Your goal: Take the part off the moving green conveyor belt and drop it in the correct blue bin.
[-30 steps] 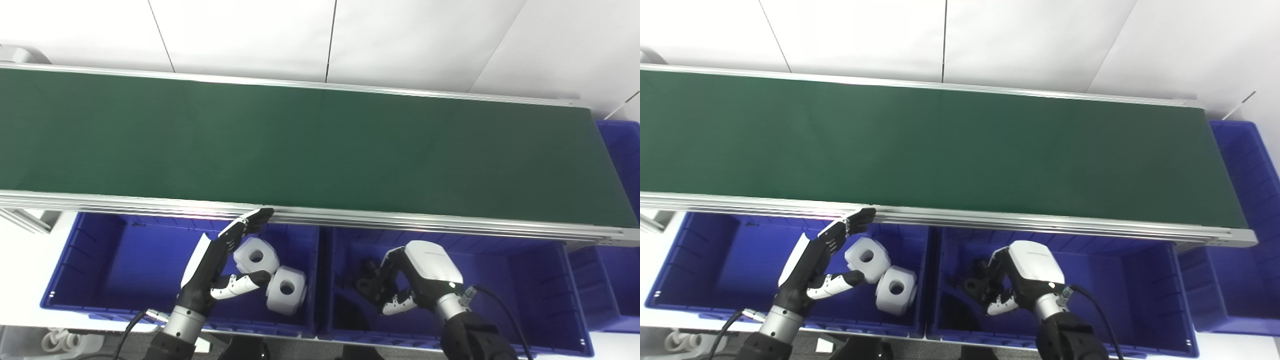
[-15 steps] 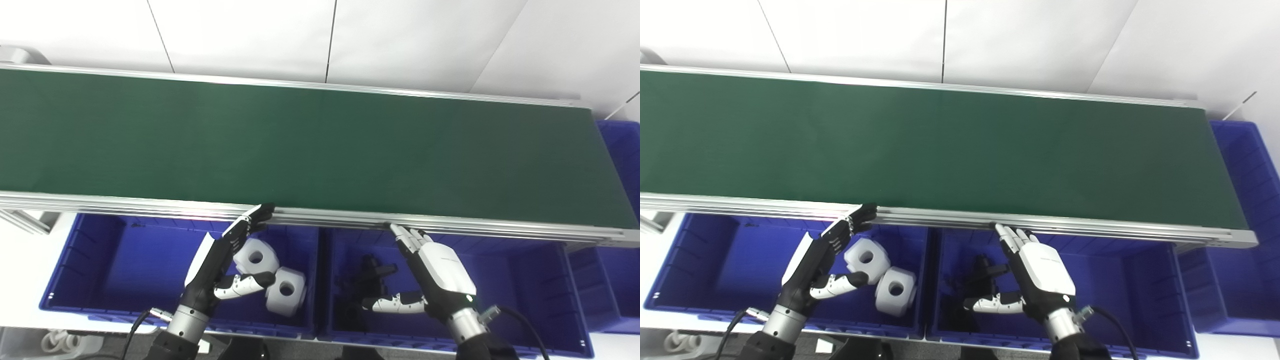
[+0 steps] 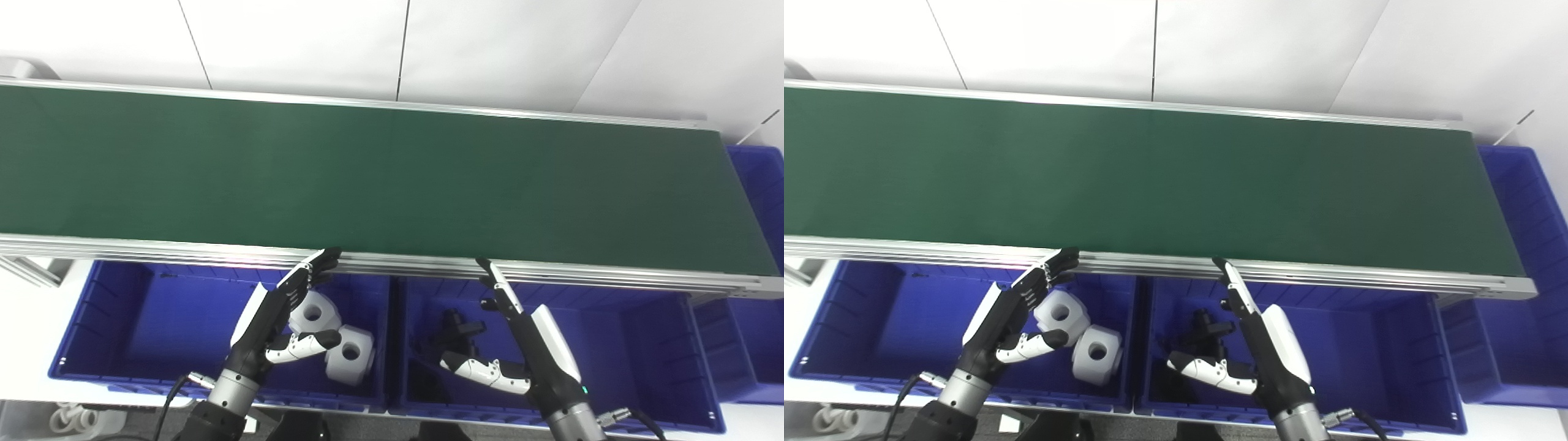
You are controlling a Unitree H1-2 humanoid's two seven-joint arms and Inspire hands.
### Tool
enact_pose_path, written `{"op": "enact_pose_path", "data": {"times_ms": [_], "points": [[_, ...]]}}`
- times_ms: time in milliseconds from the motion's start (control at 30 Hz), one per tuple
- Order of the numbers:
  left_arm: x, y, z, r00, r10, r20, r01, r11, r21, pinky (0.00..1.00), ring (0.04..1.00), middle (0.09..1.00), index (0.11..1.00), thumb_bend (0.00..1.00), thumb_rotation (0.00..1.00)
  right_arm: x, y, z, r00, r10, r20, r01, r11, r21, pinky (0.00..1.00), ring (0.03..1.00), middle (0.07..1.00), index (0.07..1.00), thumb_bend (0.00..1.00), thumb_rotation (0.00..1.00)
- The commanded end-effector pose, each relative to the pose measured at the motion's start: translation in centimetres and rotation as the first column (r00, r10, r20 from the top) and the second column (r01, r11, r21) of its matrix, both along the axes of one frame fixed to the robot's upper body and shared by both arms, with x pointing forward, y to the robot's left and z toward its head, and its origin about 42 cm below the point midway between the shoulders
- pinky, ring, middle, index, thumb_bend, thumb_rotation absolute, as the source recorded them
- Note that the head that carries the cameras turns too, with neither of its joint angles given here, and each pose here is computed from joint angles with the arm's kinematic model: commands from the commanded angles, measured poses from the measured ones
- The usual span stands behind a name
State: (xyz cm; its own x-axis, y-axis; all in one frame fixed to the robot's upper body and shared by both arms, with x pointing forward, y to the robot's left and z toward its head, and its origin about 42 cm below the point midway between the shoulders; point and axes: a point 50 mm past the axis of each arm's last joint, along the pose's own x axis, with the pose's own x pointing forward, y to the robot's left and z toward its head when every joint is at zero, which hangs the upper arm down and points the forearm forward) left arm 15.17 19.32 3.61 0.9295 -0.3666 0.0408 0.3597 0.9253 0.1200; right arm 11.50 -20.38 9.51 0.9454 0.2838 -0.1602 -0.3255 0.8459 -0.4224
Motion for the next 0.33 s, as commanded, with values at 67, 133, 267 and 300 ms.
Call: {"op": "enact_pose_path", "data": {"times_ms": [67, 133, 267, 300], "points": [[0.08, 0.04, 0.25, 1.000, -0.002, 0.020, 0.002, 1.000, -0.008, 0.85, 0.884, 0.892, 0.869, 0.75, 0.62, 0.33, 0.16, -0.08, 0.999, 0.038, 0.021, -0.039, 0.999, 0.034, 0.87, 0.992, 1.000, 1.000, 0.78, 0.60], [-0.01, 0.06, 0.21, 1.000, -0.001, 0.018, 0.001, 1.000, -0.006, 0.84, 0.882, 0.891, 0.869, 0.75, 0.62, 0.33, 0.12, -0.25, 0.999, 0.035, 0.019, -0.036, 0.998, 0.044, 0.88, 0.989, 1.000, 1.000, 0.77, 0.60], [-0.04, 0.24, -0.08, 1.000, 0.001, 0.006, -0.001, 1.000, -0.007, 0.84, 0.880, 0.893, 0.873, 0.75, 0.62, 0.23, 0.55, -0.47, 1.000, 0.022, 0.008, -0.023, 0.996, 0.085, 0.92, 0.990, 1.000, 1.000, 0.80, 0.63], [-0.01, 0.28, -0.13, 1.000, 0.000, 0.006, 0.000, 1.000, -0.001, 0.84, 0.880, 0.893, 0.873, 0.75, 0.62, 0.21, 0.68, -0.48, 1.000, 0.027, 0.012, -0.028, 0.996, 0.087, 0.92, 0.990, 1.000, 1.000, 0.80, 0.63]]}}
